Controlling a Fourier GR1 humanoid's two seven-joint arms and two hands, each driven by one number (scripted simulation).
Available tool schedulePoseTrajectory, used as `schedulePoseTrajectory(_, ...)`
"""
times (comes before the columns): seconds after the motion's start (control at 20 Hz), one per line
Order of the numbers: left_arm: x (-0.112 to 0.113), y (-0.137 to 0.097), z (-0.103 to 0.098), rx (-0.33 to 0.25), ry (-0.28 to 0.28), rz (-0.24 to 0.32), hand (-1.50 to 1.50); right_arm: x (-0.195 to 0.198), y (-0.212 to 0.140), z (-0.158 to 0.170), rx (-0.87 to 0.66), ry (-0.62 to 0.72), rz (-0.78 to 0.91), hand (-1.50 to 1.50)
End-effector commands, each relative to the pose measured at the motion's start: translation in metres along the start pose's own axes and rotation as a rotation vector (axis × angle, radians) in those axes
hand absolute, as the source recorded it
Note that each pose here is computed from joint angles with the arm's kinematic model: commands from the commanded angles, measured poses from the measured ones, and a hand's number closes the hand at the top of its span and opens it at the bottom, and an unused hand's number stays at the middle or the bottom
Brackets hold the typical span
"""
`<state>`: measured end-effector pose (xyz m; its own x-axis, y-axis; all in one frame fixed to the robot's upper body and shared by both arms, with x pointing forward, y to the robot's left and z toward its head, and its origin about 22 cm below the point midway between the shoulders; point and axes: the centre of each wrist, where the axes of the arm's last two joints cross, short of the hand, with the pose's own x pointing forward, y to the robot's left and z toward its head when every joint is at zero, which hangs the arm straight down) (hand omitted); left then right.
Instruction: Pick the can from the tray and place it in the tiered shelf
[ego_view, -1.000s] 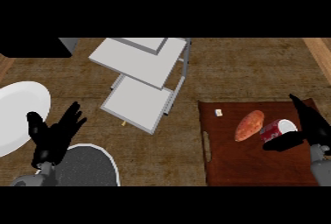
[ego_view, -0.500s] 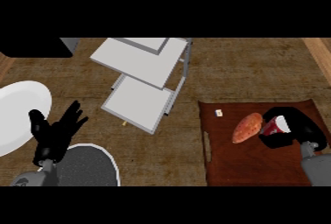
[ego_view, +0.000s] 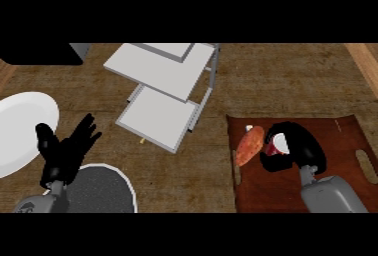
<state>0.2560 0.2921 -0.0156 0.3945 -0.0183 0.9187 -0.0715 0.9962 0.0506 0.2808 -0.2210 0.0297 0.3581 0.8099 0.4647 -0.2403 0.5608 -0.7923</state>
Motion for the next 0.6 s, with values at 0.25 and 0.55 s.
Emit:
schedulePoseTrajectory(0.25, 0.007, -0.028, -0.010, -0.096, 0.022, -0.038, 0.00, 0.158, 0.057, 0.060, -0.098, -0.133, -0.079, 1.50)
schedulePoseTrajectory(0.55, 0.002, -0.035, -0.010, -0.108, 0.036, -0.049, 0.00, 0.217, 0.041, 0.088, -0.344, -0.215, -0.095, 1.50)
